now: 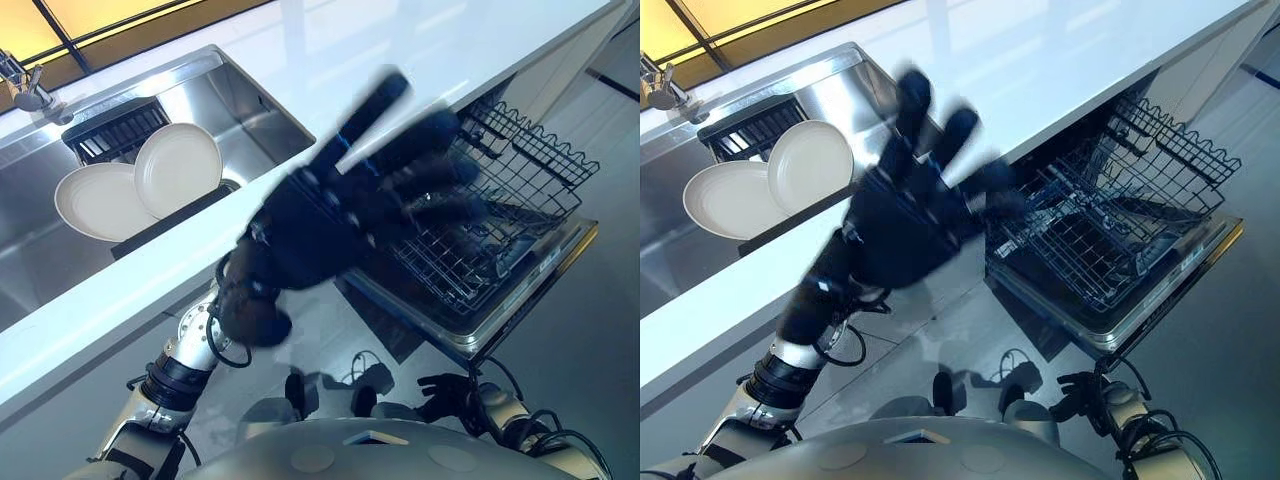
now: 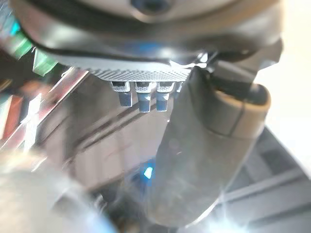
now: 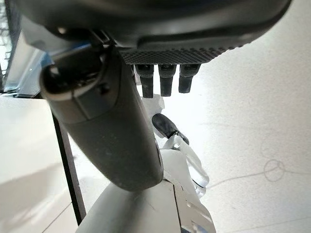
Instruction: Pick up plates and place into dishwasher.
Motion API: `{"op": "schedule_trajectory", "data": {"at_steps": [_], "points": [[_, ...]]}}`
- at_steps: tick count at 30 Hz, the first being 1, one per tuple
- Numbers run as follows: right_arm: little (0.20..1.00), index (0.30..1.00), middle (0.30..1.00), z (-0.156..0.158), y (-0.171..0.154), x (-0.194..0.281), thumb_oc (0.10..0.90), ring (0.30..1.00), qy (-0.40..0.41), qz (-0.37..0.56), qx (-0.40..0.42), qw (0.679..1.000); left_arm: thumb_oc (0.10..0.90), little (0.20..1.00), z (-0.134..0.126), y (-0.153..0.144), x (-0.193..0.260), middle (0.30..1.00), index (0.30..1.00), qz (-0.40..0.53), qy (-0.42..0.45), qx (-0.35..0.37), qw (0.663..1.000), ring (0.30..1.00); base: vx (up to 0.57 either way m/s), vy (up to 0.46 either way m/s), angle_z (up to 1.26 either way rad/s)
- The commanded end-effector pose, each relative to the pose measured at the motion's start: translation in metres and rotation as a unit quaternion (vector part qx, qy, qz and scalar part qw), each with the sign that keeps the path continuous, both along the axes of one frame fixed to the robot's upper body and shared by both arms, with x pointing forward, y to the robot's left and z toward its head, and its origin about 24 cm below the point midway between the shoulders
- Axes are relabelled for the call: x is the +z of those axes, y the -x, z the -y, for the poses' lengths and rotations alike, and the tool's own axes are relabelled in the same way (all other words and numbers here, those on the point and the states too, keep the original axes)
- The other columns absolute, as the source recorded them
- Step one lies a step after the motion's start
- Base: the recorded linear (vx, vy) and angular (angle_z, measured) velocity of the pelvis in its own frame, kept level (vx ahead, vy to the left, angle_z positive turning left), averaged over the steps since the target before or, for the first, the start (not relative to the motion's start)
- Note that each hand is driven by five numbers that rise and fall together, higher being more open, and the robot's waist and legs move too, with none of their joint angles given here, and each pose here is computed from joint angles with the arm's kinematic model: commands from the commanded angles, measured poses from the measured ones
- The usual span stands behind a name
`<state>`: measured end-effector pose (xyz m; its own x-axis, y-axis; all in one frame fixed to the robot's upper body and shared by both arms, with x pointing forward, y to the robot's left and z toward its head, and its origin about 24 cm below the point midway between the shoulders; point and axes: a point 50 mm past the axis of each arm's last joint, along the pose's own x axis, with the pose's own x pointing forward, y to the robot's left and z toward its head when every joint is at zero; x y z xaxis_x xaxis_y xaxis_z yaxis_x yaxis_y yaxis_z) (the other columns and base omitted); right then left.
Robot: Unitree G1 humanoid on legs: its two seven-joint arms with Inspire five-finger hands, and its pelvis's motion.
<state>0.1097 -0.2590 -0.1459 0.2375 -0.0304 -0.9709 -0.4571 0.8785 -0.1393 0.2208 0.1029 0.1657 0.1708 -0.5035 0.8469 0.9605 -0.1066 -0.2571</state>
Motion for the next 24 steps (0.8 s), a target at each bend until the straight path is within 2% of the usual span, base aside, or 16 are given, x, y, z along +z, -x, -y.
{"op": "schedule_trajectory", "data": {"at_steps": [1,2,3,4,5,6,7,9,10,11,12,14,16,18,20,24], "points": [[0.9,0.9,0.9,0.004,0.011,-0.003,0.8,0.9,0.016,-0.011,0.011,1.0,0.8,0.9,-0.043,-0.023,0.05,0.9,0.9,0.015,0.051,0.351,0.935,0.9,0.08,0.014,-0.01],[0.9,0.9,0.9,0.003,0.013,-0.004,0.8,0.9,0.017,-0.012,0.009,1.0,0.8,0.9,-0.051,-0.024,0.053,0.9,0.9,0.019,0.039,0.408,0.912,0.9,0.1,0.03,-0.01],[0.9,0.9,0.9,0.003,0.018,-0.006,0.8,0.9,0.02,-0.017,0.005,1.0,0.8,0.9,-0.062,-0.027,0.06,0.9,0.9,0.019,0.008,0.508,0.861,0.9,0.06,0.025,-0.02],[0.9,0.9,0.9,0.003,0.019,-0.007,0.8,0.9,0.02,-0.018,0.005,1.0,0.8,0.9,-0.063,-0.028,0.061,0.9,0.9,0.017,0.0,0.526,0.85,0.9,0.11,0.051,-0.01],[0.9,0.9,0.9,0.002,0.028,-0.009,0.8,0.9,0.025,-0.026,0.004,0.999,0.8,0.9,-0.078,-0.033,0.072,0.9,0.9,0.029,-0.038,0.635,0.771,0.9,0.09,0.047,0.03],[0.9,0.9,0.9,0.002,0.031,-0.01,0.8,0.9,0.026,-0.028,0.003,0.999,0.8,0.9,-0.082,-0.035,0.076,0.9,0.9,0.031,-0.047,0.659,0.75,0.9,0.14,0.084,0.06],[0.9,0.9,0.9,0.003,0.037,-0.011,0.8,0.9,0.031,-0.036,0.002,0.999,0.8,0.9,-0.098,-0.038,0.089,0.9,0.9,0.06,-0.076,0.739,0.666,0.9,0.11,0.082,0.03],[0.9,0.9,0.9,0.005,0.044,-0.012,0.8,0.9,0.036,-0.044,0.001,0.998,0.8,0.9,-0.119,-0.044,0.105,0.9,0.9,0.064,-0.099,0.784,0.609,0.9,0.11,0.109,-0.05],[0.9,0.9,0.9,0.007,0.046,-0.012,0.8,0.9,0.04,-0.048,0.0,0.998,0.8,0.9,-0.13,-0.046,0.115,0.9,0.9,0.09,-0.12,0.825,0.545,0.9,0.1,0.125,-0.04],[0.9,0.9,0.9,0.008,0.047,-0.012,0.8,0.9,0.042,-0.05,0.001,0.998,0.8,0.9,-0.141,-0.049,0.121,0.9,0.9,0.088,-0.131,0.839,0.521,0.9,0.07,0.098,-0.03],[0.9,0.9,0.9,0.007,0.047,-0.012,0.8,0.9,0.042,-0.051,0.001,0.998,0.8,0.9,-0.143,-0.05,0.123,0.9,0.9,0.086,-0.134,0.84,0.519,0.9,0.07,0.102,-0.05],[0.9,0.9,0.9,0.01,0.047,-0.011,0.8,0.9,0.047,-0.056,0.003,0.997,0.8,0.9,-0.162,-0.056,0.133,0.9,0.9,0.098,-0.168,0.868,0.457,0.9,0.08,0.145,-0.07],[0.9,0.9,0.9,0.012,0.047,-0.011,0.8,0.9,0.054,-0.061,0.004,0.997,0.8,0.9,-0.188,-0.064,0.141,0.9,0.9,0.086,-0.205,0.881,0.417,0.9,0.11,0.189,-0.08],[0.9,0.9,0.9,0.011,0.046,-0.011,0.8,0.9,0.056,-0.061,0.002,0.997,0.8,0.9,-0.199,-0.068,0.141,0.9,0.9,0.084,-0.22,0.879,0.414,0.9,0.07,0.118,-0.11],[0.9,0.9,0.9,0.013,0.046,-0.01,0.8,0.9,0.058,-0.059,-0.003,0.997,0.8,0.9,-0.208,-0.071,0.142,0.9,0.9,0.089,-0.251,0.884,0.384,0.9,0.08,0.145,-0.17],[0.9,0.9,0.9,0.015,0.043,-0.009,0.8,0.9,0.066,-0.055,-0.008,0.996,0.8,0.9,-0.228,-0.079,0.138,0.9,0.9,0.085,-0.328,0.872,0.353,0.9,0.09,0.173,-0.08]]}}
